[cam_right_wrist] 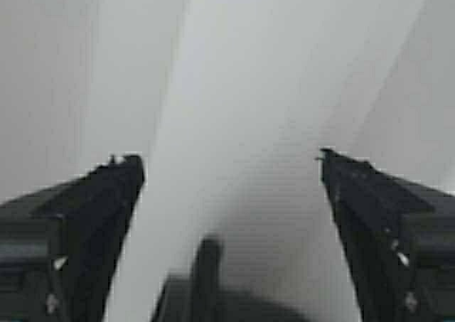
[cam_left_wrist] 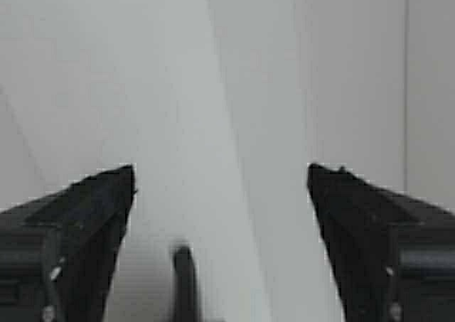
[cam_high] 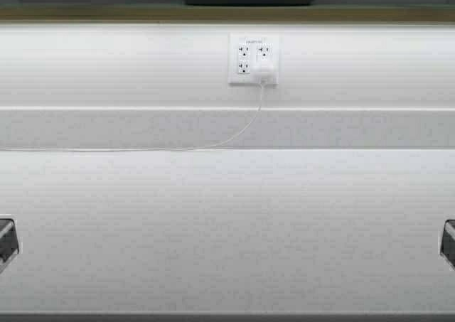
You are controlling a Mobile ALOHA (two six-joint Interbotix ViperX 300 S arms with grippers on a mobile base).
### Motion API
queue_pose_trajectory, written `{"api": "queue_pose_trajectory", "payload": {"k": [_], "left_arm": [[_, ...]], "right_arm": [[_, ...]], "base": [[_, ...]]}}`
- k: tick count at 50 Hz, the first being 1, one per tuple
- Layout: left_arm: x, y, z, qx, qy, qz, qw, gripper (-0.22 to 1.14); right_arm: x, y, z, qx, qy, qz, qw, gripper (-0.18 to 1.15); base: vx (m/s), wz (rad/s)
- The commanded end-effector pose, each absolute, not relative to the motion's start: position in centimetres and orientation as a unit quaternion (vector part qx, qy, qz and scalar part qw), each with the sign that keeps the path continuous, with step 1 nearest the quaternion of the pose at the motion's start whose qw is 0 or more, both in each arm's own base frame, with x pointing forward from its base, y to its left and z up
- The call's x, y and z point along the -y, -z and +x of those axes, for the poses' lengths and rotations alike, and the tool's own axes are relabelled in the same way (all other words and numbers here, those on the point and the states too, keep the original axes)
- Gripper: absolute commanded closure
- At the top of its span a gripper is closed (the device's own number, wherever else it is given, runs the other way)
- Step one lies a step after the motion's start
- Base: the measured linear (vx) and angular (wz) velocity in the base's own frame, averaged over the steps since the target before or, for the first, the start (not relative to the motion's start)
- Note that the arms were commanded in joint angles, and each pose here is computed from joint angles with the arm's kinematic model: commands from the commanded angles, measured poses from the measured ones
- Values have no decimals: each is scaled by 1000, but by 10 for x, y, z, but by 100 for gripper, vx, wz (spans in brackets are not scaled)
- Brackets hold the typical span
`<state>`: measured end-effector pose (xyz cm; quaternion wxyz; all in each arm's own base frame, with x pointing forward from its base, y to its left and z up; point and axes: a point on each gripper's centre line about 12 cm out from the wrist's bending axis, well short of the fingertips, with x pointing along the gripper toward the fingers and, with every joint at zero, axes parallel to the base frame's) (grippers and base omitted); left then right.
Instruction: Open the cabinet, put the pot inside, then close it
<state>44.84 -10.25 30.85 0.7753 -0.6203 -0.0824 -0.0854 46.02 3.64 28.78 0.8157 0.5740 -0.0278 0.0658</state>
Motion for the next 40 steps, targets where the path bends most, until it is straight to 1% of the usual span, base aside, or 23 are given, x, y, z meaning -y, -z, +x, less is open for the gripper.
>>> {"api": "queue_pose_trajectory", "payload": {"k": [1,3,5,7,8,9,10,11,13,16,18,19,23,29,34,40], "left_arm": [[119,-327,422,48,153,-535,830,26],[124,-324,414,20,162,-498,852,49],[131,-318,404,-15,167,-456,874,77],[136,-311,394,-46,170,-410,895,99],[138,-308,389,-60,170,-389,903,107],[141,-304,384,-75,170,-367,911,109],[143,-302,377,-86,171,-348,918,108],[145,-298,372,-99,170,-329,923,104],[149,-291,360,-120,174,-293,933,93],[155,-281,344,-140,185,-245,942,80],[157,-276,332,-145,192,-223,945,80],[158,-274,327,-146,196,-216,945,81],[159,-265,308,-154,206,-193,947,85],[159,-258,282,-156,225,-162,948,85],[153,-249,265,-164,229,-151,947,85],[144,-245,249,-164,230,-146,948,85]], "right_arm": [[-44,-318,433,26,-103,518,849,15],[-47,-319,424,8,-109,489,865,33],[-50,-318,415,-10,-114,455,883,56],[-58,-318,405,-27,-129,414,901,80],[-62,-316,399,-37,-136,390,910,91],[-65,-314,393,-50,-141,370,917,101],[-68,-314,386,-56,-147,347,925,107],[-71,-314,381,-62,-152,322,933,109],[-79,-312,368,-77,-161,273,945,106],[-90,-308,351,-102,-163,216,957,92],[-97,-304,339,-117,-163,186,962,83],[-100,-302,334,-123,-165,171,963,82],[-114,-291,314,-153,-176,133,963,83],[-132,-268,286,-182,-211,108,954,86],[-131,-252,271,-198,-216,100,951,87],[-126,-238,261,-212,-215,94,949,87]], "base": [[0,0],[0,0],[0,0],[0,0],[0,0],[0,0],[0,0],[0,0],[0,0],[0,0],[0,0],[-1,1],[-1,-1],[-2,0],[-5,0],[-9,2]]}}
